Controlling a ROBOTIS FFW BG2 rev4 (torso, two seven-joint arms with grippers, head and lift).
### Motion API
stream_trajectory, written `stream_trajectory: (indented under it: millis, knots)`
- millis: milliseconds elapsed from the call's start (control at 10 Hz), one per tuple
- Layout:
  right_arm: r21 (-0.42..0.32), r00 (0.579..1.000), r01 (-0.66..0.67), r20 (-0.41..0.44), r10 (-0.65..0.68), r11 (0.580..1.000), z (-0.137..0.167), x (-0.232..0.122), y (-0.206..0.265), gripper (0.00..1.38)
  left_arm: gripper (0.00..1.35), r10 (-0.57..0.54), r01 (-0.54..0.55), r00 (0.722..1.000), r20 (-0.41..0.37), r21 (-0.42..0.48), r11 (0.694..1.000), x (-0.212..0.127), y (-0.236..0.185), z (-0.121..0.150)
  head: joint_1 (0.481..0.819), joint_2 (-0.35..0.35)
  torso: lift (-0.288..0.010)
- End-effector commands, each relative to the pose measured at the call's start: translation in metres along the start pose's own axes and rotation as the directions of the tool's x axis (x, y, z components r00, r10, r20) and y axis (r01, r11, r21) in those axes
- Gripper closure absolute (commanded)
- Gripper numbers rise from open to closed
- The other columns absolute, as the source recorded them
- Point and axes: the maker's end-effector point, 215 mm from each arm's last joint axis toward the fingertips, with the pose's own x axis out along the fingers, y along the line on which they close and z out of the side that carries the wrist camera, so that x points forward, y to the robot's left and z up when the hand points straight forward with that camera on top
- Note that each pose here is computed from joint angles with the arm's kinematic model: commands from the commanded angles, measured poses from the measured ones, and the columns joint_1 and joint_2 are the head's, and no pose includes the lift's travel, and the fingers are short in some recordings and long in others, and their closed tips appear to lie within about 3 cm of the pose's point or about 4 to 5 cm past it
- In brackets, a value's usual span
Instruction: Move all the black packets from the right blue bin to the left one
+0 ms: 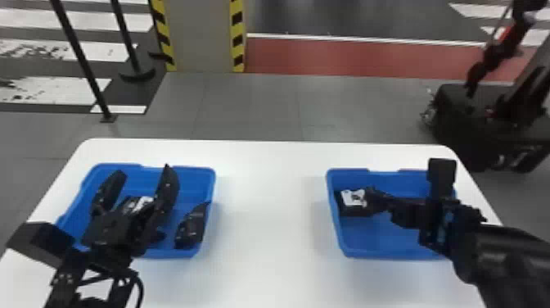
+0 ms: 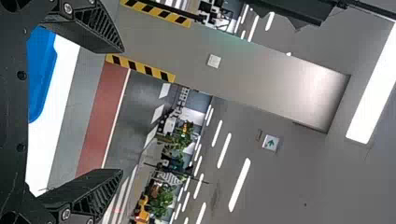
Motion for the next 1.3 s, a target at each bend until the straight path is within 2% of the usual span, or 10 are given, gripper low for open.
stream_trajectory:
  millis: [0,200,400,600,800,1000,1200]
  knots:
    - [0.030,0.998,-0.049,0.050,0.047,0.998,0.006,-0.008,0.020,1.16,0.11,-0.001,0.001,1.000,0.015,-0.015,1.000,0.001,-0.002,0.004,0.695,-0.029,-0.110]
    - [0.025,0.991,-0.104,0.086,0.102,0.994,0.006,-0.038,0.049,1.16,0.11,-0.003,0.005,0.999,0.049,-0.036,0.999,0.001,-0.006,0.012,0.695,-0.011,-0.110]
    - [-0.009,0.983,-0.111,0.142,0.112,0.994,0.022,-0.090,0.073,1.16,0.11,0.009,-0.007,0.998,0.061,-0.030,1.000,-0.003,-0.001,0.015,0.695,0.001,-0.110]
    - [-0.095,0.969,-0.122,0.202,0.139,0.988,0.064,-0.119,0.097,1.16,0.11,0.005,-0.003,0.998,0.058,-0.036,0.999,-0.002,-0.003,0.014,0.695,0.012,-0.110]
    - [-0.152,0.936,-0.167,0.286,0.205,0.974,0.104,-0.145,0.133,1.16,0.11,0.001,0.002,0.999,0.055,-0.041,0.999,-0.002,-0.006,0.013,0.695,0.019,-0.110]
    - [-0.120,0.881,-0.333,0.315,0.354,0.935,0.119,-0.134,0.172,1.16,0.11,-0.002,0.008,0.998,0.056,-0.103,0.995,-0.001,-0.013,0.010,0.695,0.043,-0.110]
    - [-0.116,0.812,-0.491,0.298,0.502,0.863,0.128,-0.112,0.219,1.16,0.11,-0.019,0.025,0.999,0.043,-0.168,0.985,0.003,-0.026,0.009,0.695,0.076,-0.110]
